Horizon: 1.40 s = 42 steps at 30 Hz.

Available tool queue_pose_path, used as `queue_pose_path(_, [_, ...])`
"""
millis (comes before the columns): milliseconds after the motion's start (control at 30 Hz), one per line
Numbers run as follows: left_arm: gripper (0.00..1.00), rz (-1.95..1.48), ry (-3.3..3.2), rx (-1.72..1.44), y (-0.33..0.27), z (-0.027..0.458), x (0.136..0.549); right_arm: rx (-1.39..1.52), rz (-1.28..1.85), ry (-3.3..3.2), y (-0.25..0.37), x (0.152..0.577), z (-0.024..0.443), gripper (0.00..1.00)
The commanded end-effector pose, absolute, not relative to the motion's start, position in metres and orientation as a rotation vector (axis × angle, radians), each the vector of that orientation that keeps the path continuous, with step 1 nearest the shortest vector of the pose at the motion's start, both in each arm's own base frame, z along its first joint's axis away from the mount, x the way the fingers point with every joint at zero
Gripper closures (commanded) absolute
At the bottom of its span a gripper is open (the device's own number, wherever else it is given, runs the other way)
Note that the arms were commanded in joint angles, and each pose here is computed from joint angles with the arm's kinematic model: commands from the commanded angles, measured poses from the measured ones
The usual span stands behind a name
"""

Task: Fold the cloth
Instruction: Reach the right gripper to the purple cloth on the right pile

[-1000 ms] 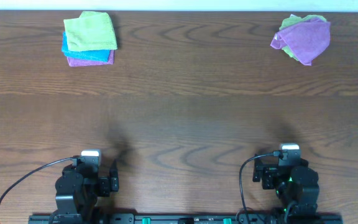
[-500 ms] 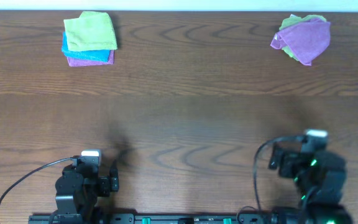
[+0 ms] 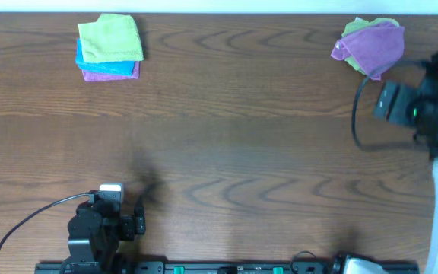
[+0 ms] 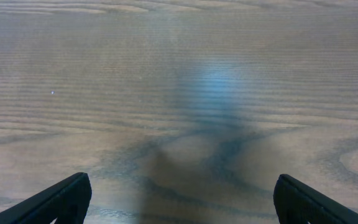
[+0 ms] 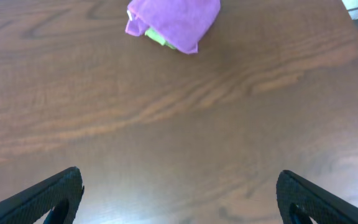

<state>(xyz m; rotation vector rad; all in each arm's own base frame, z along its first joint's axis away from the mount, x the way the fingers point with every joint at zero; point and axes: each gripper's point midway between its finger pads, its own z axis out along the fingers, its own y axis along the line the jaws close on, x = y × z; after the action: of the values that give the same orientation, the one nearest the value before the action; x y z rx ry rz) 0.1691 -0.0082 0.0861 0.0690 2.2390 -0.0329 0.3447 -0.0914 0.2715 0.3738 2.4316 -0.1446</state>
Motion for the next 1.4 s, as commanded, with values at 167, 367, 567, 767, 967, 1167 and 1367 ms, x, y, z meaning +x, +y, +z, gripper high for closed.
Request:
queue_pose_path(167, [0.05, -0.021, 2.252, 0.086, -0.008, 0.081, 0.167, 0.455, -0.156, 2.499, -0.13, 0.416, 0.245, 0.01])
queue_pose_path(367, [0.05, -0.021, 2.252, 0.086, -0.008, 0.081, 0.167, 0.457, -0.141, 2.518, -0.139, 0.451, 0.217, 0.01])
queue_pose_path(567, [0.05, -0.021, 2.251, 0.086, -0.008, 0.082, 0.167, 0.425, -0.112, 2.41, -0.141, 0.481, 0.223, 0.01])
queue_pose_path(767, [0.05, -0.021, 2.252, 0.086, -0.008, 0.081, 0.167, 0.432, -0.088, 2.307, -0.152, 0.515, 0.219, 0.01])
queue_pose_path(967, [0.05, -0.021, 2.252, 0.085, -0.008, 0.081, 0.167, 0.449, -0.074, 2.264, -0.164, 0.55, 0.184, 0.01])
queue_pose_path(1167, [0.05, -0.021, 2.252, 0.086, -0.008, 0.081, 0.167, 0.501, -0.014, 2.201, -0.169, 0.583, 0.149, 0.01])
queue_pose_path(1367, [0.05, -0.021, 2.252, 0.085, -0.008, 0.081, 0.167, 0.529, 0.041, 2.213, -0.167, 0.598, 0.105, 0.01])
